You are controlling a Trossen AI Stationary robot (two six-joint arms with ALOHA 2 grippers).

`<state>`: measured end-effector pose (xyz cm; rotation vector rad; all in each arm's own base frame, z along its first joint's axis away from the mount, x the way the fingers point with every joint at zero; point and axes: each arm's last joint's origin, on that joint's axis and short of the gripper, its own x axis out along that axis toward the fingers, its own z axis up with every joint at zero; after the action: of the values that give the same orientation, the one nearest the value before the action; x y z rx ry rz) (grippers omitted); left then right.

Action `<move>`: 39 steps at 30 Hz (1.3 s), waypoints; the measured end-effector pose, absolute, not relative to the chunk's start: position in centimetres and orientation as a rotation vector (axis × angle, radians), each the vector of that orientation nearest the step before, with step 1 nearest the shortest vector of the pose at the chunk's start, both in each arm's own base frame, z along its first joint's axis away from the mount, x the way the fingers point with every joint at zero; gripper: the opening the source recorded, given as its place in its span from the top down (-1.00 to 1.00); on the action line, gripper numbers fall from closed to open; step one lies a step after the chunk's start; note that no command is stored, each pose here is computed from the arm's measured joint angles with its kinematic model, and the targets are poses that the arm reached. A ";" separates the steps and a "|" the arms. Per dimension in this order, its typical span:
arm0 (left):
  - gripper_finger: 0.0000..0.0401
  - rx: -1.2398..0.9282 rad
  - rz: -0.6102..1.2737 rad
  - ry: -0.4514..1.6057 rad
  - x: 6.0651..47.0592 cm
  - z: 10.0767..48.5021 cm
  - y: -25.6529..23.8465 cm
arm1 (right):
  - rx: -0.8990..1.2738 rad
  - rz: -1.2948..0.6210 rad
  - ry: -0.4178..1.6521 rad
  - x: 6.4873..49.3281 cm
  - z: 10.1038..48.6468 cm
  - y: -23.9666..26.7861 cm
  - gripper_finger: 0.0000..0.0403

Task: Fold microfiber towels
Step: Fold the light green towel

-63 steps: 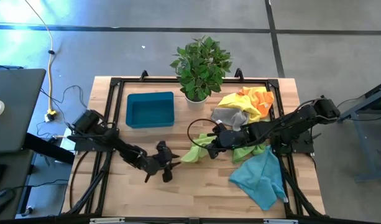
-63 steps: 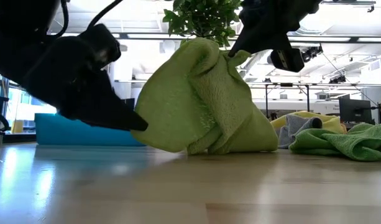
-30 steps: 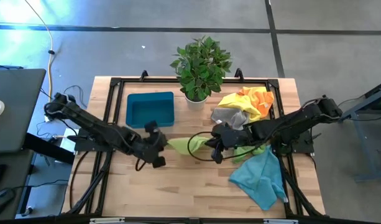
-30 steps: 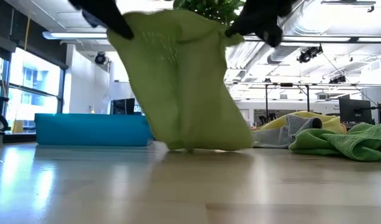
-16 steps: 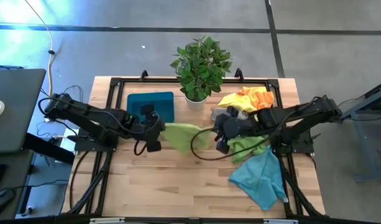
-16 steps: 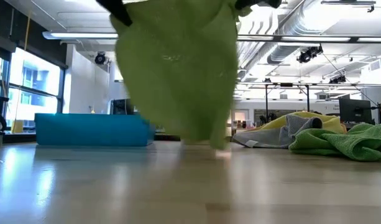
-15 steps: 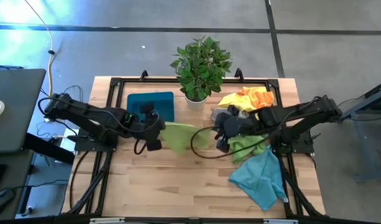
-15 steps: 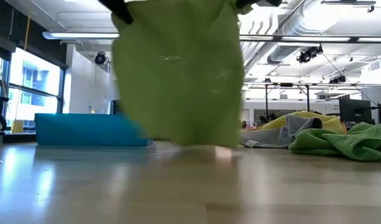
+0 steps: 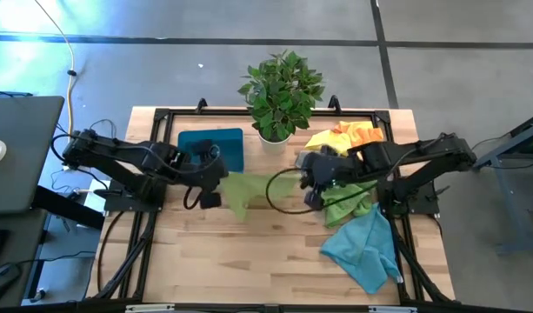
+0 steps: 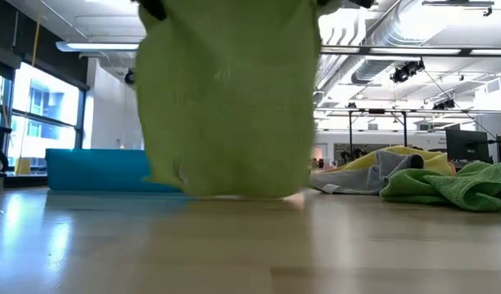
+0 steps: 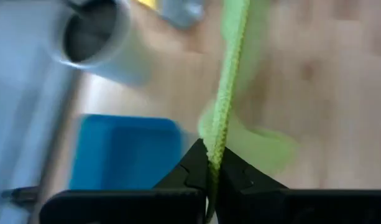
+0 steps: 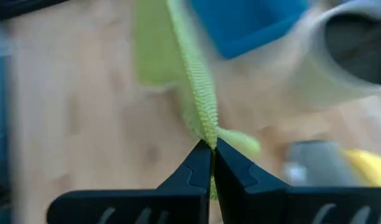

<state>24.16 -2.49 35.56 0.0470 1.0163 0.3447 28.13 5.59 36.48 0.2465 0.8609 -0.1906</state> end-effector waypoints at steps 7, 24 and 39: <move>1.00 0.119 0.321 1.079 23.6 35.3 -2.7 | 0.080 -0.195 0.918 29.0 35.2 6.2 1.00; 1.00 0.579 0.446 1.169 22.8 35.4 -1.5 | -0.296 -0.153 0.943 29.3 34.9 5.7 1.00; 1.00 0.614 0.557 1.208 22.8 35.6 0.9 | -0.425 -0.301 0.948 29.5 35.0 3.7 1.00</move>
<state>22.81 0.94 35.58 0.6145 1.2077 0.5572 29.49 3.73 35.02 -0.4249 0.9477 -0.3008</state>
